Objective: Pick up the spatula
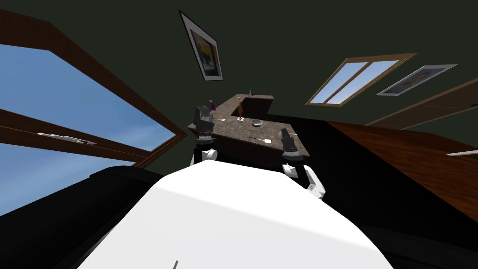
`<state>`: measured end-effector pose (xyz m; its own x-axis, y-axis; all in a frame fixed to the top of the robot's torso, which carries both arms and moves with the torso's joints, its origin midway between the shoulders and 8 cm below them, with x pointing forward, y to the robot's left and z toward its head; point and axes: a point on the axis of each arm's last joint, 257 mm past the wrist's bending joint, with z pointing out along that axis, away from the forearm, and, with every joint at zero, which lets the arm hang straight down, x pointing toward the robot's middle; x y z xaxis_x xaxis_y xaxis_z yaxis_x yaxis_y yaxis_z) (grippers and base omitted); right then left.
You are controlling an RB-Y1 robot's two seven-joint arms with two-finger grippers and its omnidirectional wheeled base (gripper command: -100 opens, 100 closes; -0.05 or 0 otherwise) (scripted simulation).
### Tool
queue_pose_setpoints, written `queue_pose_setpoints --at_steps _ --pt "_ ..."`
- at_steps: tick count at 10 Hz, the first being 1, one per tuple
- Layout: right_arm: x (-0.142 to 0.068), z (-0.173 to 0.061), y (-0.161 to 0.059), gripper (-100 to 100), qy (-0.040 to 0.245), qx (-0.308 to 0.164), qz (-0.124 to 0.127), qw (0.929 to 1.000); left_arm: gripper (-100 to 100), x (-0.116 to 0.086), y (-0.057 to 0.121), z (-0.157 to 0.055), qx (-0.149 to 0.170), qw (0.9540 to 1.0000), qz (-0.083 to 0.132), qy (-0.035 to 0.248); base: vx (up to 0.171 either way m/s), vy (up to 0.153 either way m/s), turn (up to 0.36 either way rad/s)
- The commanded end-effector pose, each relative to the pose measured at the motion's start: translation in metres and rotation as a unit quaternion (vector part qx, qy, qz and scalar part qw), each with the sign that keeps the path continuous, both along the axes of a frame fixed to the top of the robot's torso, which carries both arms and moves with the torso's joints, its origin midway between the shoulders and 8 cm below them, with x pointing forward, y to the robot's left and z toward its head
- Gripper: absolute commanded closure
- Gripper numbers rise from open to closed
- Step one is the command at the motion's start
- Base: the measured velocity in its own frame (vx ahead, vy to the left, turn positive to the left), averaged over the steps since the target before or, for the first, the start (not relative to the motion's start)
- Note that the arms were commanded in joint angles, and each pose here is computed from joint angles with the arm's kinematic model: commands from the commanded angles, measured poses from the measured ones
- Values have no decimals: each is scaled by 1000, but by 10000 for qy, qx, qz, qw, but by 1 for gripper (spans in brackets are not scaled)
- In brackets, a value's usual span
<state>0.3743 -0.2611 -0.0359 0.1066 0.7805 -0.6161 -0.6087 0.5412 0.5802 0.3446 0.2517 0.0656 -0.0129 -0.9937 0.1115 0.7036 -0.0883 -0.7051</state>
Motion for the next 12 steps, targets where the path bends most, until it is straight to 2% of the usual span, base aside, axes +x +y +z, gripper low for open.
queue_pose_setpoints --at_steps 1,2,3,4,5,6,7,8,9,10,11,12 --pt "3 -5 -1 -100 24 -239 4 9997 0 0 0 0 0 10000 0 0 -7 8 52" --pt "9 -14 -4 -100 60 -587 -30 9983 0 0 0 0 0 10000 0 0 -10 13 105" --pt "9 -14 -4 -100 67 -645 -6 9979 0 0 0 0 0 10000 0 0 -8 9 61" --pt "14 -23 -8 -100 100 -998 -36 9950 0 0 0 0 0 10000 0 0 -10 13 123" --pt "14 -23 -8 -100 105 -1054 -14 9944 0 0 0 0 0 10000 0 0 -8 8 62" --pt "19 -32 -12 -100 137 -1405 -39 9900 0 0 0 0 0 10000 0 0 -8 13 110" --pt "19 -32 -12 -100 142 -1462 -17 9891 0 0 0 0 0 10000 0 0 -7 10 69" --pt "24 -41 -17 -100 175 -1810 -34 9833 0 0 0 0 0 10000 0 0 -10 16 104" --pt "24 -41 -17 -100 179 -1867 -13 9823 0 0 0 0 0 10000 0 0 -8 12 87" --pt "28 -51 -22 -100 217 -2207 -19 9751 0 0 0 0 0 10000 0 0 -9 14 147" --pt "28 -51 -23 -100 220 -2265 1 9738 0 0 0 0 0 10000 0 0 -7 10 60" --pt "31 -60 -28 -100 266 -2599 8 9653 0 0 0 0 0 10000 1 0 -11 19 151"
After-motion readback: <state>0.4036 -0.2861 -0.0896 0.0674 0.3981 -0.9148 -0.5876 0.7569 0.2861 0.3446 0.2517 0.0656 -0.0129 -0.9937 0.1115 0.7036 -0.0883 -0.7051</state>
